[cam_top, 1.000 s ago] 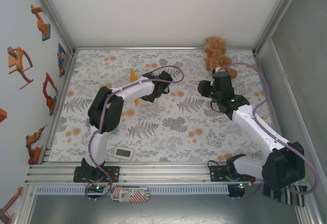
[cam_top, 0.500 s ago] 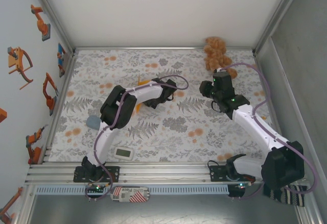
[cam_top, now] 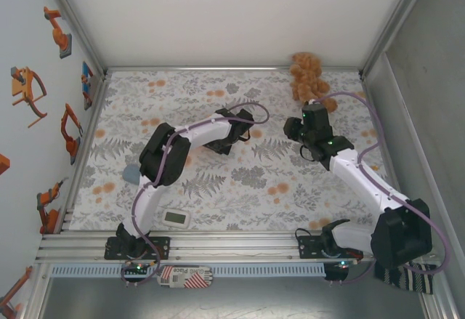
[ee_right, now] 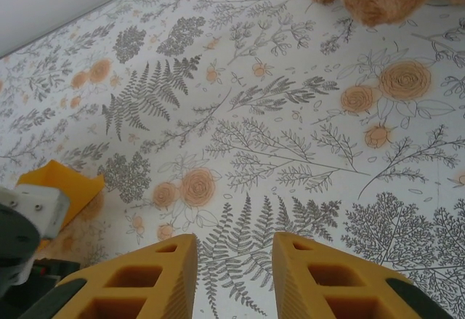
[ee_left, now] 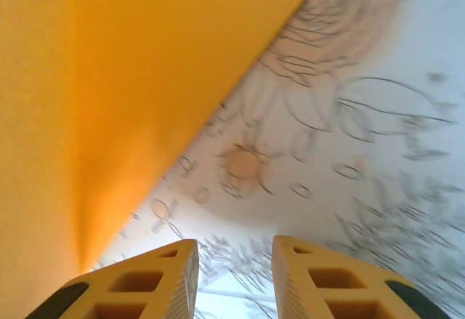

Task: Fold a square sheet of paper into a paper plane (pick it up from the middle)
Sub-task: Turn over the paper at the center of the table, then move the paper to the center of the table.

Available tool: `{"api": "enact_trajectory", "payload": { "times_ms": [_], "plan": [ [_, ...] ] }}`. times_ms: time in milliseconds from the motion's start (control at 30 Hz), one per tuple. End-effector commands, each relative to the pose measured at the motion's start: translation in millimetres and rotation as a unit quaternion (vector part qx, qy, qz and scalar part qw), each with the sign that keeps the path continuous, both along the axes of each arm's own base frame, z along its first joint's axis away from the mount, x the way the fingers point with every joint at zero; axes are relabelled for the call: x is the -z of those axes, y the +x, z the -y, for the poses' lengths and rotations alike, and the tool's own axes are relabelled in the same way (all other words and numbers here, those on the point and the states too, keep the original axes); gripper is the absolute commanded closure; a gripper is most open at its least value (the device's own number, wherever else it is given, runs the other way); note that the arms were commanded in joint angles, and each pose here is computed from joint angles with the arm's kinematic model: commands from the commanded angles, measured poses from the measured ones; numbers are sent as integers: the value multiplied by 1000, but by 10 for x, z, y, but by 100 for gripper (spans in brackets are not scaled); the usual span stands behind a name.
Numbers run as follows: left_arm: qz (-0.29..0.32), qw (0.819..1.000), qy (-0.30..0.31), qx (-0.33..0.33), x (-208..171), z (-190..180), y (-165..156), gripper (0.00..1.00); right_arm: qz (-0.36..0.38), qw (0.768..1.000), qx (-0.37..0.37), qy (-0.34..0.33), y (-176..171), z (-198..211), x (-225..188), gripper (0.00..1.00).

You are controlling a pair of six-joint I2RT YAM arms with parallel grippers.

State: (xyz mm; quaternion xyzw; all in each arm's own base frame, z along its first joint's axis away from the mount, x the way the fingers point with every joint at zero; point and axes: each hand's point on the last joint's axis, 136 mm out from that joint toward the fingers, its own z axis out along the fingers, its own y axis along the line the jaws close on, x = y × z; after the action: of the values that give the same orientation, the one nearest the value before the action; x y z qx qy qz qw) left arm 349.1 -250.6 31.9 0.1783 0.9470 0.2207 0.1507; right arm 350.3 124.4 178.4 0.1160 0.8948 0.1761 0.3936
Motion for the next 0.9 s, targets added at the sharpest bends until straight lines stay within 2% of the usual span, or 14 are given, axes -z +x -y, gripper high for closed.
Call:
{"api": "enact_trajectory", "payload": {
  "times_ms": [0, 133, 300, 467, 633, 867],
  "plan": [
    [-25, 992, -121, -14, -210, 364, -284, 62, -5, 1000, 12, 11, 22, 19, 56, 68],
    [-60, 970, -234, -12, -271, 714, -573, 56, -6, 1000, 11, 17, 35, -1, 76, 67],
    [-44, 951, -306, -18, -496, 694, -628, 45, -8, 1000, 3, 25, 47, -44, 111, 65],
    [-12, 937, -346, -51, -631, 346, -393, 32, -12, 999, -4, 36, 63, -96, 155, 64],
    [-2, 922, -373, -103, -489, -51, -49, 30, -28, 998, -4, 51, 66, -147, 240, 64],
    [1, 920, -360, -153, -217, -400, 285, 29, -49, 997, -13, 55, 71, -201, 331, 64]
  ]
}}
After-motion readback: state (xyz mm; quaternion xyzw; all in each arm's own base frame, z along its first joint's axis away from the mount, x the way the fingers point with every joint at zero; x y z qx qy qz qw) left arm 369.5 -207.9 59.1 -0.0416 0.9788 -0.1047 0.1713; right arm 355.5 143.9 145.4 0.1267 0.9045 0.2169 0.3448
